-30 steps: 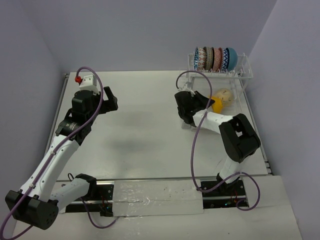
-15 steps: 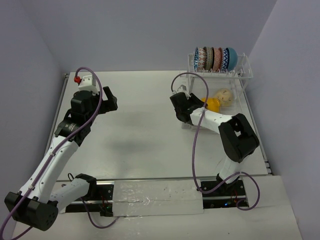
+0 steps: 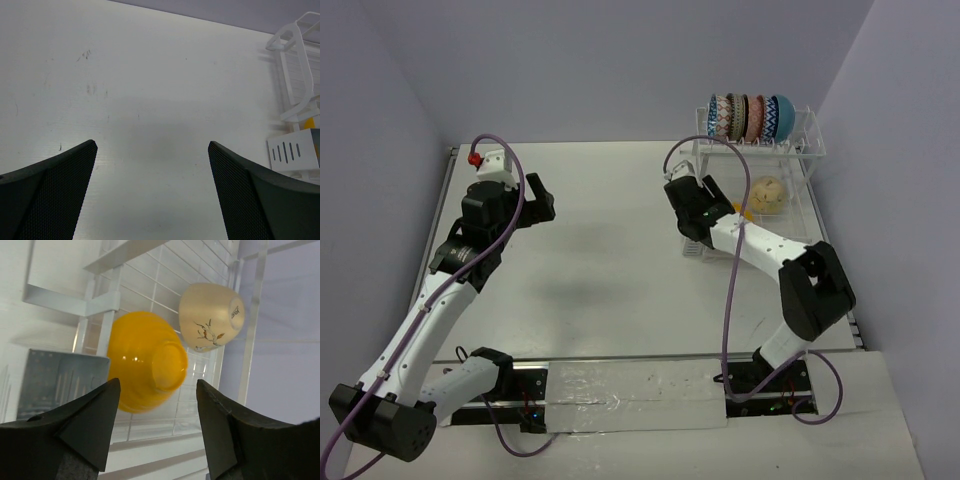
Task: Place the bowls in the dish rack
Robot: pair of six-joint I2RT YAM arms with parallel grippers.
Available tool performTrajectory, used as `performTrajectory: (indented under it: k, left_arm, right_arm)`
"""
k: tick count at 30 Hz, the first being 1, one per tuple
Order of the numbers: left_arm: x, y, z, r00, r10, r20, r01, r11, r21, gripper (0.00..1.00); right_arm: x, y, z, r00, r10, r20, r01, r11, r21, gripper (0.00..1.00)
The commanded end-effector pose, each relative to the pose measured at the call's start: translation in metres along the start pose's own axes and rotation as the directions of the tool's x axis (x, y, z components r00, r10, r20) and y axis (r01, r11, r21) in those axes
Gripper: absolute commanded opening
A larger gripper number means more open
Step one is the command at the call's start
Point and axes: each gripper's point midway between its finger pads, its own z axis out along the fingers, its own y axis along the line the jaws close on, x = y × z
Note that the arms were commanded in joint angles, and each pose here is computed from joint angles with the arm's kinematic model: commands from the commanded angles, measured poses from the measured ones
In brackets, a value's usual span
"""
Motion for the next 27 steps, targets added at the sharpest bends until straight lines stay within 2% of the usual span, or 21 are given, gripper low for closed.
performTrajectory:
  k: [1,7,10,13,15,16,19,20,22,25,26,27]
  left_arm:
    - [-0.009,-0.003,-0.004,0.999,0.004,0.045,-0.005,1.0,0.015,0.99]
    - [-0.009,-0.003,-0.003,0.999,0.004,0.045,-0.005,1.0,0.015,0.99]
    - [-0.009,-0.003,-0.003,0.999,0.003,0.044,-0.004,1.0,0.014,0.99]
    - [-0.01,-0.002,-0.003,0.999,-0.004,0.048,0.003,1.0,0.012,0.99]
    - [-0.014,-0.004,-0.005,0.998,-0.013,0.062,0.012,1.0,0.017,0.99]
    - [-0.018,-0.005,-0.007,0.997,-0.024,0.069,0.023,1.0,0.021,0.99]
    - [-0.033,-0.01,-0.017,0.995,-0.047,0.09,0.044,0.998,0.036,0.99]
    - [-0.039,-0.011,-0.022,0.993,-0.053,0.104,0.05,0.998,0.037,0.99]
    - [-0.049,-0.012,-0.029,0.99,-0.065,0.124,0.061,0.997,0.037,0.99]
    - [-0.06,-0.005,-0.04,0.984,-0.071,0.163,0.07,0.997,0.012,0.99]
    - [-0.062,-0.002,-0.045,0.982,-0.073,0.174,0.073,0.997,0.002,0.99]
    - [-0.064,0.003,-0.048,0.98,-0.067,0.185,0.072,0.997,-0.023,0.99]
  right_arm:
    - [-0.02,-0.003,-0.019,0.992,0.104,0.074,-0.099,0.992,-0.073,0.71]
    - [-0.026,-0.021,-0.039,0.976,0.178,0.123,-0.167,0.981,-0.096,0.71]
    - [-0.034,-0.043,-0.06,0.947,0.263,0.187,-0.245,0.963,-0.113,0.72]
    - [-0.043,-0.07,-0.09,0.888,0.371,0.27,-0.339,0.927,-0.16,0.8]
    - [-0.047,-0.096,-0.115,0.818,0.465,0.339,-0.422,0.885,-0.195,0.85]
    - [-0.045,-0.116,-0.134,0.765,0.516,0.385,-0.473,0.856,-0.209,0.85]
    - [-0.035,-0.147,-0.16,0.656,0.604,0.453,-0.569,0.79,-0.23,0.88]
    - [-0.027,-0.169,-0.18,0.582,0.643,0.498,-0.616,0.748,-0.247,0.92]
    - [-0.01,-0.193,-0.206,0.474,0.687,0.55,-0.663,0.69,-0.29,0.99]
    - [0.01,-0.208,-0.226,0.376,0.722,0.58,-0.7,0.632,-0.332,1.0]
    - [0.023,-0.221,-0.24,0.312,0.733,0.604,-0.717,0.599,-0.356,1.0]
    - [0.03,-0.226,-0.245,0.28,0.742,0.609,-0.729,0.577,-0.368,1.0]
